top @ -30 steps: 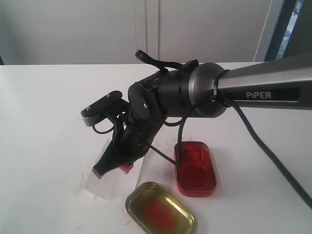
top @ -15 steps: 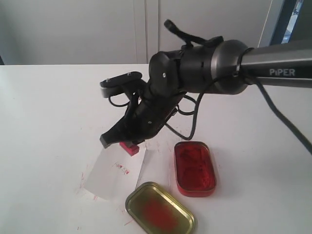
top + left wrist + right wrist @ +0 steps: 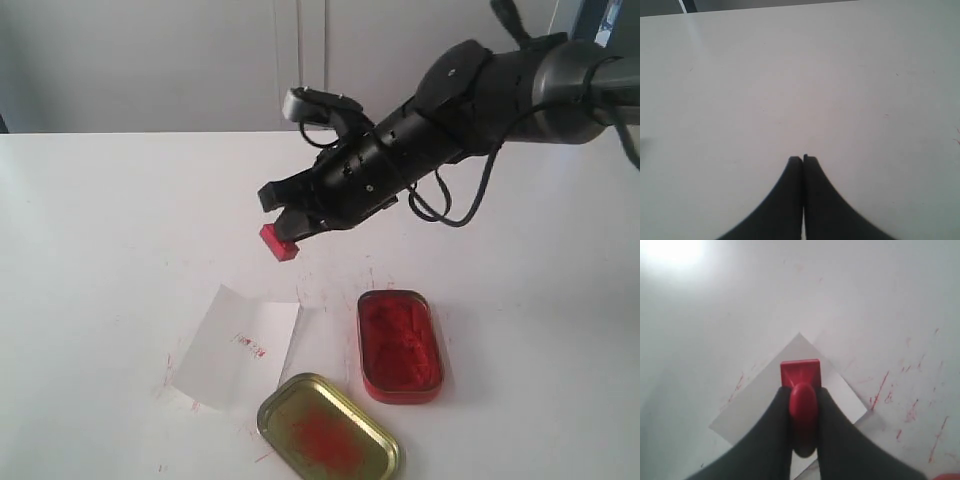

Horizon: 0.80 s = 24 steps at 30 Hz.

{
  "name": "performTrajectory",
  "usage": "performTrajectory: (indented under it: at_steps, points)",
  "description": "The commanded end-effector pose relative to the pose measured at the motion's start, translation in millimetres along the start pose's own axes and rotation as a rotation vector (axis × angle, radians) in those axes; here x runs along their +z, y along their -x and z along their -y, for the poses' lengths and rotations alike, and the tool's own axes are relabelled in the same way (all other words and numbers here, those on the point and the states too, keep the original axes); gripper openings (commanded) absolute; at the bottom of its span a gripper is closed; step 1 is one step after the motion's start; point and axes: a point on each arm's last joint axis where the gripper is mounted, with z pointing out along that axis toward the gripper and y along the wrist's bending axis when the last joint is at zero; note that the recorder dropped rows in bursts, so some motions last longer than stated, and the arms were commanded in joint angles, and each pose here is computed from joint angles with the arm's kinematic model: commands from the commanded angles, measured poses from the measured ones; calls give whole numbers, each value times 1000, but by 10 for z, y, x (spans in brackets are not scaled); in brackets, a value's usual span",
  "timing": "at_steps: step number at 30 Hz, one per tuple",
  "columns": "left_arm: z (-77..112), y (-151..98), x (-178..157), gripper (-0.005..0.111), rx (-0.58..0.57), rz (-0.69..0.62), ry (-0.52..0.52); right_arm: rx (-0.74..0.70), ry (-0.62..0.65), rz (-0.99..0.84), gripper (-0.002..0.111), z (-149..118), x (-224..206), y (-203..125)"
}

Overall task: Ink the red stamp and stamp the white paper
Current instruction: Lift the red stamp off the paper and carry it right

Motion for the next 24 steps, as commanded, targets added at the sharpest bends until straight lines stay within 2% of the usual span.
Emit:
performTrajectory:
  at_steps: [1,5,15,24]
  points:
    - [1,-16,3,0,-2,-4,0,42,47,64,0,171,-139,72]
    - [1,-16,3,0,-2,-4,0,100,126,91,0,281,-158,86]
    - [1,-16,3,0,-2,-4,0,278,447,172,0,642,58,33]
    - [1,-16,3,0,-2,-4,0,416,497,156,0,958,339,-134]
